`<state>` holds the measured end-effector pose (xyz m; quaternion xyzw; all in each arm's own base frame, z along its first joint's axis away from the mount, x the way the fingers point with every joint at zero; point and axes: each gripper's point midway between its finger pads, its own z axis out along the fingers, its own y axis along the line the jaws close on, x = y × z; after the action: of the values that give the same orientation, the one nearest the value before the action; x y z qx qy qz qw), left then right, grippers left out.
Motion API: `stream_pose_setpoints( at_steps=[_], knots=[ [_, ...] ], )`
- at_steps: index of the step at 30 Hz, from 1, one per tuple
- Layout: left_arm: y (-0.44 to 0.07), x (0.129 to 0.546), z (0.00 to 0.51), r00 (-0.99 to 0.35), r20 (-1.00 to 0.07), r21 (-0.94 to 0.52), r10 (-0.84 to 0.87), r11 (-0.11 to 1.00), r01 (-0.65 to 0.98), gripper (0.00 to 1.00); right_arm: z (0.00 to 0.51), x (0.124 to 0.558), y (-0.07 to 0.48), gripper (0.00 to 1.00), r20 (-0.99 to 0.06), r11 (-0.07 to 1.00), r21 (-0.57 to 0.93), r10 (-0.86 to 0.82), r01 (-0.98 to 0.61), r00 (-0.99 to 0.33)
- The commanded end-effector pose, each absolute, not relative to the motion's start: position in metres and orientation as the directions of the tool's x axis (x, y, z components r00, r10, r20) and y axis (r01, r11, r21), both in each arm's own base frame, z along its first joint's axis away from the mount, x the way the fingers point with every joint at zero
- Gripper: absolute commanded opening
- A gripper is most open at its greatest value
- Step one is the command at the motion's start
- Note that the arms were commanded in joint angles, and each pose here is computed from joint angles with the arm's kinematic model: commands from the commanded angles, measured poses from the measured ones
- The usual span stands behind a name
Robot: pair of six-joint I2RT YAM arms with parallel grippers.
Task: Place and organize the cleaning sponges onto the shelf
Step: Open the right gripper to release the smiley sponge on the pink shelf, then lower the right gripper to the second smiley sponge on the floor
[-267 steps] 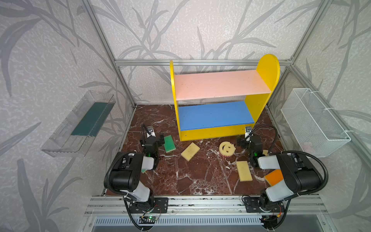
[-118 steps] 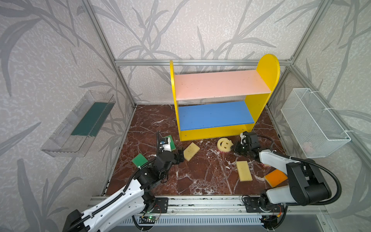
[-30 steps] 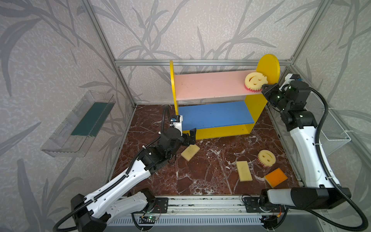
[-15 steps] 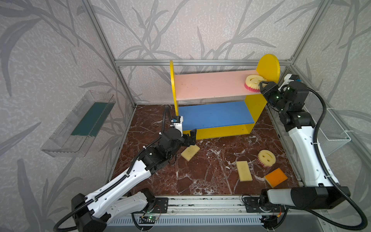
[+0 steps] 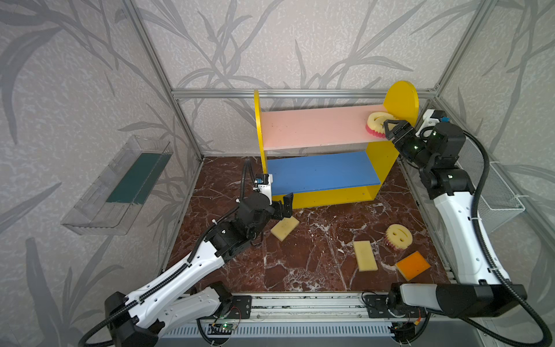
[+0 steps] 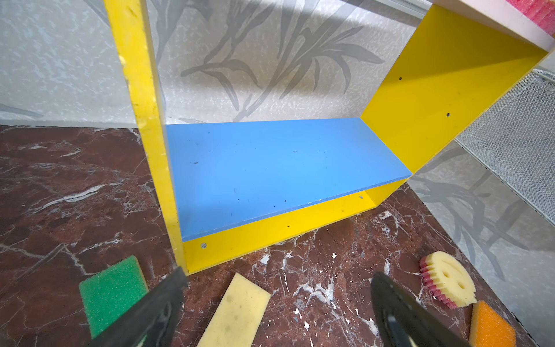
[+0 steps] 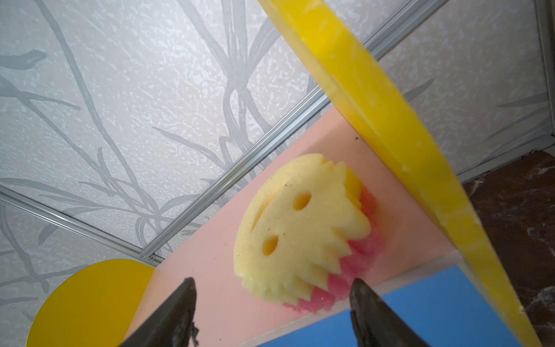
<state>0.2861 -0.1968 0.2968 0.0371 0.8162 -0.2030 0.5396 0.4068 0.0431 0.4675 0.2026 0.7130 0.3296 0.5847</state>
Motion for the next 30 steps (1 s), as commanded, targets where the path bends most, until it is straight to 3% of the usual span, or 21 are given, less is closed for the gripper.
stream_pose_setpoints(
  at_steps=[1, 10, 14, 18, 21, 30],
  knots=[
    [-0.188, 0.28, 0.288, -0.428, -0.89, -0.286, -0.156, 0.923, 0.259, 0.99, 0.465, 0.375, 0.047, 0.79, -0.72, 0.717, 0.687, 0.647, -0.121, -0.253],
    [-0.179, 0.263, 0.269, -0.499, -0.851, -0.318, -0.162, 0.916, 0.244, 0.99, 0.399, 0.3, 0.045, 0.79, -0.724, 0.762, 0.646, 0.597, -0.037, -0.347],
    [-0.179, 0.254, 0.251, -0.552, -0.816, -0.347, -0.17, 0.908, 0.234, 0.99, 0.335, 0.272, 0.034, 0.64, -0.702, 0.787, 0.612, 0.586, 0.079, -0.404],
    [-0.18, 0.245, 0.234, -0.59, -0.786, -0.391, -0.187, 0.889, 0.239, 0.99, 0.24, 0.262, 0.023, 0.58, -0.635, 0.821, 0.52, 0.556, 0.235, -0.536],
    [-0.182, 0.239, 0.219, -0.614, -0.767, -0.409, -0.185, 0.879, 0.247, 0.99, 0.193, 0.26, 0.013, 0.58, -0.592, 0.807, 0.488, 0.586, 0.332, -0.554],
    [-0.197, 0.235, 0.153, -0.692, -0.689, -0.484, -0.217, 0.848, 0.216, 0.99, 0.128, 0.264, -0.025, 0.6, -0.534, 0.806, 0.295, 0.584, 0.513, -0.612]
  ],
)
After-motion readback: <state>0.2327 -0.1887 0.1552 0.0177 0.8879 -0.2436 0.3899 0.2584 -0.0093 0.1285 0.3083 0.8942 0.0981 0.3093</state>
